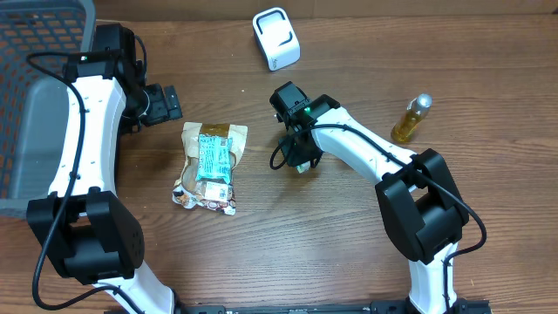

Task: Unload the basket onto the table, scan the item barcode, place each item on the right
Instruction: 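Lift the pack higher and swing it toward the white scanner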

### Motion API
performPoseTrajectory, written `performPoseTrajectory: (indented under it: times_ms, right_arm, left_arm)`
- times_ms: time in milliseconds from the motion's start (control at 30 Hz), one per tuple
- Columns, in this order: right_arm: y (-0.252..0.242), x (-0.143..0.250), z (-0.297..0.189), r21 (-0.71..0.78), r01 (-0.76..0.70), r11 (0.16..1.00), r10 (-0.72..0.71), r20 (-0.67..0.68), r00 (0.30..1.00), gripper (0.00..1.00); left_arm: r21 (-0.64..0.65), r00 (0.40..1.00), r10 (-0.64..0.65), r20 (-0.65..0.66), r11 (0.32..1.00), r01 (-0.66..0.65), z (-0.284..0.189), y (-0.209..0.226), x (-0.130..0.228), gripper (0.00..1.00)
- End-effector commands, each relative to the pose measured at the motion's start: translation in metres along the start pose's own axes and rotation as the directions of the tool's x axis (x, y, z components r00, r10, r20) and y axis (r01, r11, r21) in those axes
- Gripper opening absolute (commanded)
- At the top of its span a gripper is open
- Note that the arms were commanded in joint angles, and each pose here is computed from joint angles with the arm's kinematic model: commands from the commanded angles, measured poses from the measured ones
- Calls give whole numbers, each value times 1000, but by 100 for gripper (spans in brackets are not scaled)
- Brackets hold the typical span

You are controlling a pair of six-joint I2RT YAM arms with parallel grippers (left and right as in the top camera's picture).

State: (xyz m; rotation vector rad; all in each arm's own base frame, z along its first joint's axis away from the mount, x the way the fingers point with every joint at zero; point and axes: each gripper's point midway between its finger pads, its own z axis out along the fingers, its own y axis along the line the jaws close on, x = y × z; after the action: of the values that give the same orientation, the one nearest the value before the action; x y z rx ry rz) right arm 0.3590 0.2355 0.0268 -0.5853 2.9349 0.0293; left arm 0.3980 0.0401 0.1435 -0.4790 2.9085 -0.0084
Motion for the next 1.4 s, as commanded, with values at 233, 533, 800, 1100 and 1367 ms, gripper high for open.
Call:
performPoseTrajectory:
  times_ms: [233,533,800,1100,1367]
  right_arm:
    - [-1,0,-2,8,3,1000,-3,6,1000,4]
    - [-1,0,-2,9,3,1000,-3,4,1000,4]
    - [0,-1,-3,8,2,1000,-2,7,1000,4]
    - [0,-1,-3,7,2,1000,-2,7,1000,4]
    - [1,-6,-12,-3,-31,1000,31,32,999,4]
  left_arm:
    - [9,1000,22,1,1000,-22,-2,-4,1,99]
    - [9,1000,22,1,1000,-22,-2,-4,1,100]
    - [9,1000,22,1,1000,-22,-2,-4,1,99]
    - [9,1000,22,1,1000,-22,-2,-4,1,99]
    - [9,1000,22,1,1000,-22,-2,-4,1,100]
